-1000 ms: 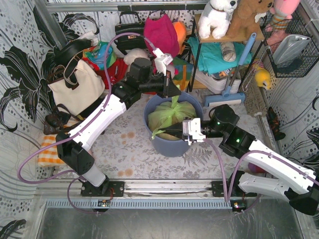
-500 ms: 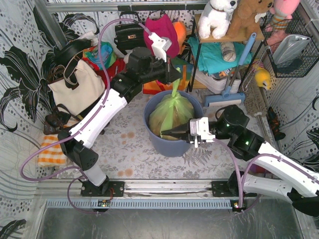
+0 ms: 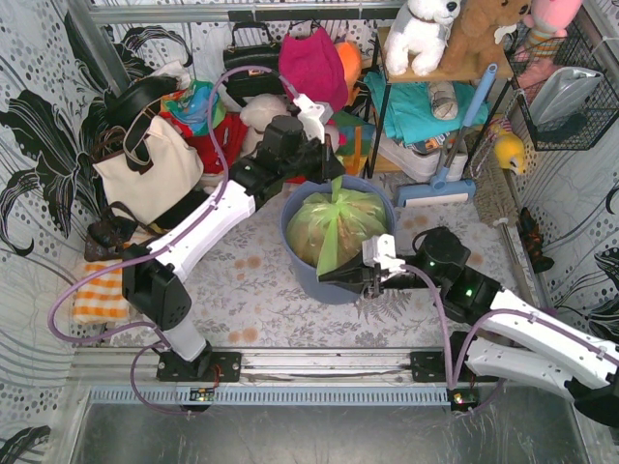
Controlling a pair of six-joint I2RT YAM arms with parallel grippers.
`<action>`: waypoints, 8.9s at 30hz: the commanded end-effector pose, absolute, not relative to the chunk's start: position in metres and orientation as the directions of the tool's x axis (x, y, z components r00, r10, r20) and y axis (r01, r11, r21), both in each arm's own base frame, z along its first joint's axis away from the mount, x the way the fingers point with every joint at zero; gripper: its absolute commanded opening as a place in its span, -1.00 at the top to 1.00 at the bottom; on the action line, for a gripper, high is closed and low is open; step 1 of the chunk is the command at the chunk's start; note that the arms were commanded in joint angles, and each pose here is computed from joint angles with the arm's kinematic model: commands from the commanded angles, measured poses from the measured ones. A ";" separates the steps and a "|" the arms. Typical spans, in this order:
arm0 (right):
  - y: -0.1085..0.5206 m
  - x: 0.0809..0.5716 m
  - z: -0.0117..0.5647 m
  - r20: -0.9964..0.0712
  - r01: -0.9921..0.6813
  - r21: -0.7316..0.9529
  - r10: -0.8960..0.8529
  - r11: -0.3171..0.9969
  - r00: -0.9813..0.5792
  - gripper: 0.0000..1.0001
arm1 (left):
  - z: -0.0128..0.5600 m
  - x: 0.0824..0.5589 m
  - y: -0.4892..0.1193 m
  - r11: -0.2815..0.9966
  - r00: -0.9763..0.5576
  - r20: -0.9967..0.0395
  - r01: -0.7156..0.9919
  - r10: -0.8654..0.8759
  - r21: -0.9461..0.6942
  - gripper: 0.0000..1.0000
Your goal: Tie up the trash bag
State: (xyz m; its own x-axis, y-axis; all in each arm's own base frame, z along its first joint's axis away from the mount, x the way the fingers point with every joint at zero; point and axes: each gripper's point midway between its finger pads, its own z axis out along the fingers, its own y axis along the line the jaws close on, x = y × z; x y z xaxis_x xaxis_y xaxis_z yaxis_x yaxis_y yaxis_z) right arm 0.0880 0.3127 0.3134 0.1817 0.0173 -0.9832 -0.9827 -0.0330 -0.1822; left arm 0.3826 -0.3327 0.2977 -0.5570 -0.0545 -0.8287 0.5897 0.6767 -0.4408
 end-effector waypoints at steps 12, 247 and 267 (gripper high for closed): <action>0.306 0.068 0.384 -0.962 -0.973 -0.220 0.178 -0.068 0.205 1.00 | 0.366 0.392 -0.322 0.689 -0.411 -0.901 0.614 -0.138 -0.385 1.00; 0.260 0.145 0.315 -0.510 -0.379 0.812 0.223 0.444 -0.831 1.00 | 0.348 0.390 -0.283 0.801 -0.535 -0.826 0.408 -0.180 -0.438 -0.51; 0.282 0.171 0.308 -0.518 -0.389 0.822 0.261 0.415 -0.815 1.00 | 0.325 0.359 -0.297 0.712 -0.630 -0.755 0.447 -0.179 -0.542 -0.69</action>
State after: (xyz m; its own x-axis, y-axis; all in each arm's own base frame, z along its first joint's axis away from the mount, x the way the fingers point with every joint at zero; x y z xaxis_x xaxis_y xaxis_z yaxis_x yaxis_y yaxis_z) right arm 0.1682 0.2776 0.2967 -0.8350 0.2326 -0.4987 -0.3618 0.4508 0.8160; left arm 0.3613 -0.2872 0.2973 -0.6625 -0.1449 -0.7349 0.3862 0.7746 -0.5008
